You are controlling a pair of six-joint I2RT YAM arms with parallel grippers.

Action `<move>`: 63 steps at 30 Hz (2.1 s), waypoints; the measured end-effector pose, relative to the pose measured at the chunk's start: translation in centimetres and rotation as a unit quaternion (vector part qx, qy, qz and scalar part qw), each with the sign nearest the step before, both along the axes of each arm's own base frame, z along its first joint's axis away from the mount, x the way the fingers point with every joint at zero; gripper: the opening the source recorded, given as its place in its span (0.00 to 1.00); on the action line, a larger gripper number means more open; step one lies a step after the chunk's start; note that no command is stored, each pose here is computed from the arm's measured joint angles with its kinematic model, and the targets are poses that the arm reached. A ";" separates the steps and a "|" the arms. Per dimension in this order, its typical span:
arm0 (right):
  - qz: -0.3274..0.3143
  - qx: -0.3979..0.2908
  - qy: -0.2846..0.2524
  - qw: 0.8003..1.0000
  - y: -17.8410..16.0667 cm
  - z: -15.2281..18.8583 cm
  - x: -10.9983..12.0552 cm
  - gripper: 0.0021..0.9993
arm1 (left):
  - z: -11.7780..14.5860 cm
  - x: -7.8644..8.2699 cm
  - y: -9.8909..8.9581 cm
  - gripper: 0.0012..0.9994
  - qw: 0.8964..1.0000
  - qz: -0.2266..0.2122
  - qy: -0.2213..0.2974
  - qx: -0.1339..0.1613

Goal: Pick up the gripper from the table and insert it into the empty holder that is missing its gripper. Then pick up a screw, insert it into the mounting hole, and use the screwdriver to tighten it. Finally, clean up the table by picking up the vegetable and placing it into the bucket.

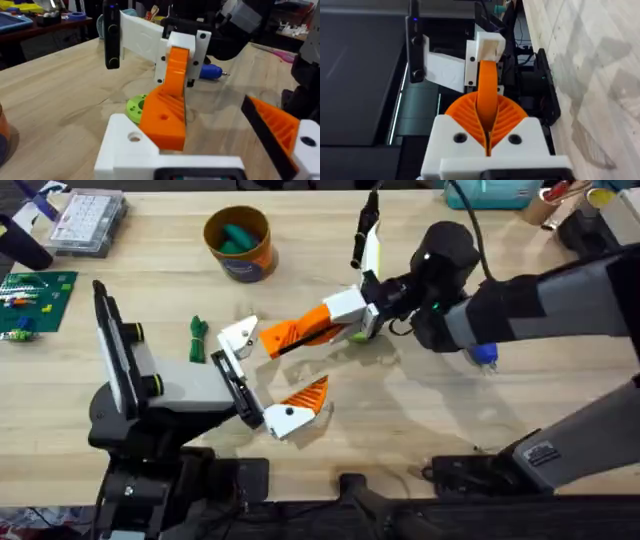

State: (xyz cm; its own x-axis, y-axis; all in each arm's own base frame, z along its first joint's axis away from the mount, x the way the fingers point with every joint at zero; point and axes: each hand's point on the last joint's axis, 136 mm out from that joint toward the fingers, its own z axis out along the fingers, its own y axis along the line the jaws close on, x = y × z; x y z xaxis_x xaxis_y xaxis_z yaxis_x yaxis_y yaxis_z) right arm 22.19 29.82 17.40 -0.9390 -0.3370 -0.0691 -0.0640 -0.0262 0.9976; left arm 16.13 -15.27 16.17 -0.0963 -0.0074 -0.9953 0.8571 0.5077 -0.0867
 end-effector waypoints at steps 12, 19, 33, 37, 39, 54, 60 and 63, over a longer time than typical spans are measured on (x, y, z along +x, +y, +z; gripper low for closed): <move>-0.014 0.003 -0.006 1.000 0.6 0.0 0.2 0.01 | 0.0 0.0 0.0 0.99 1.000 0.000 0.000 0.000; -0.016 0.003 -0.006 1.000 0.7 0.0 0.3 0.01 | 0.0 0.0 0.0 0.99 1.000 0.000 0.000 0.000; -0.011 0.000 0.002 1.000 1.0 -0.1 -0.1 0.01 | 0.0 0.0 0.0 0.99 1.000 0.000 0.000 0.000; -0.013 -0.001 0.005 1.000 1.0 -0.1 0.0 0.01 | 0.0 0.0 0.0 0.99 1.000 0.000 0.000 0.000; -0.016 -0.002 0.006 1.000 1.0 -0.1 0.1 0.01 | 0.0 0.0 0.0 0.99 1.000 0.000 0.000 0.000; -0.021 -0.002 0.009 1.000 1.9 0.0 -0.2 0.01 | 0.0 0.0 0.0 0.99 1.000 0.000 0.000 0.000; -0.031 -0.001 0.007 0.999 2.2 0.0 0.0 0.01 | 0.0 0.1 0.0 0.99 1.000 0.002 0.000 0.000; -0.032 -0.001 0.007 0.999 2.3 0.0 0.0 0.01 | 0.0 0.1 0.1 0.99 1.000 0.002 0.000 0.000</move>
State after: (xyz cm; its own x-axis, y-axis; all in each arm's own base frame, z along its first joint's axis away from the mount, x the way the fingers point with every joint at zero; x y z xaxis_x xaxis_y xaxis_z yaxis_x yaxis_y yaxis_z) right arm 22.21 32.09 17.36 -0.9596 -0.2760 -0.0543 -0.0508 -0.0198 0.9985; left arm 16.21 -15.22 16.17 -0.0959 -0.0076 -0.9954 0.8546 0.5120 -0.0862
